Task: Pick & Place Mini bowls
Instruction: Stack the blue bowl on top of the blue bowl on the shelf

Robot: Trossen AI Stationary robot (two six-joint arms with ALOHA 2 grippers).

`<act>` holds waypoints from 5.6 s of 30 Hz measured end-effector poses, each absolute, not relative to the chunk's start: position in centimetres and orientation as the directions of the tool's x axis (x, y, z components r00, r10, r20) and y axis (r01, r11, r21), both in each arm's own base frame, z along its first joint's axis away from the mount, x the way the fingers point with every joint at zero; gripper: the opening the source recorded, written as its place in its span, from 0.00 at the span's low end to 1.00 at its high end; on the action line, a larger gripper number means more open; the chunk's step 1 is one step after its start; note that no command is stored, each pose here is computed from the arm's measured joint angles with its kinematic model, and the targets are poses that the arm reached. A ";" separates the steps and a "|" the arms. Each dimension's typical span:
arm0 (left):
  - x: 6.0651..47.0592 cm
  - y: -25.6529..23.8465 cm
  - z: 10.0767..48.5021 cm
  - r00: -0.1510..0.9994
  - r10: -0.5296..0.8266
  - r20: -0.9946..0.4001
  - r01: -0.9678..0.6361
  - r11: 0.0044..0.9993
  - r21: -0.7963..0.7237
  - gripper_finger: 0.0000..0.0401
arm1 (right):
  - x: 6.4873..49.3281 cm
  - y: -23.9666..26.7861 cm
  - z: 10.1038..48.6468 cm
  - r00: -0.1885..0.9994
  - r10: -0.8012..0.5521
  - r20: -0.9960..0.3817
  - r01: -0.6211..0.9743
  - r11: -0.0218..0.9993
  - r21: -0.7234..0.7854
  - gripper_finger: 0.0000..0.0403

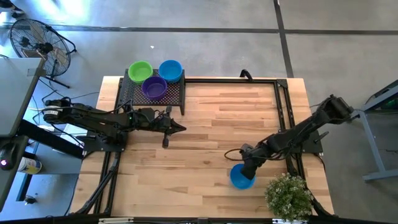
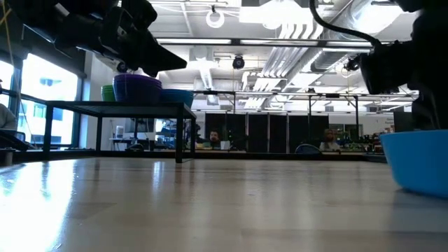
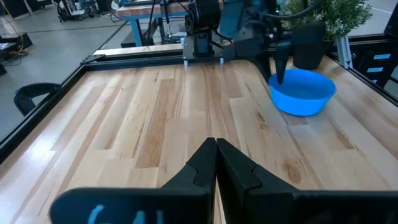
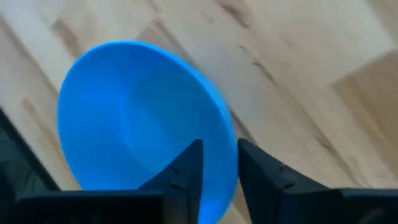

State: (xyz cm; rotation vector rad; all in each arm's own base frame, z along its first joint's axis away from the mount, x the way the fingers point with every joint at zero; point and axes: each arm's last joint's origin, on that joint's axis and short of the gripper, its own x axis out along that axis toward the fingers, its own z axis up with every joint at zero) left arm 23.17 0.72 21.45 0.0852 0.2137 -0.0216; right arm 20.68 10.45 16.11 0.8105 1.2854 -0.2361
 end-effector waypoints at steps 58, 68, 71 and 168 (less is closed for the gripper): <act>23.0 0.7 20.7 0.957 -0.021 -0.291 0.045 0.996 0.075 0.01 | 34.8 0.0 21.0 0.778 -0.082 -0.623 0.125 0.992 0.025 0.02; 23.4 1.0 21.6 0.933 0.052 -0.355 -0.054 0.999 0.006 0.01 | 26.7 -0.7 18.1 0.946 -0.072 -0.314 0.095 0.994 0.057 0.02; 23.7 1.0 22.5 0.913 0.048 -0.406 -0.058 0.998 -0.013 0.01 | 25.2 -0.7 17.8 0.964 -0.078 -0.255 0.096 0.994 0.060 0.00; 27.4 15.4 40.4 0.438 0.450 -0.778 -0.453 0.858 0.241 0.00 | 23.3 -0.6 16.6 0.954 -0.071 -0.291 0.070 0.997 -0.013 0.00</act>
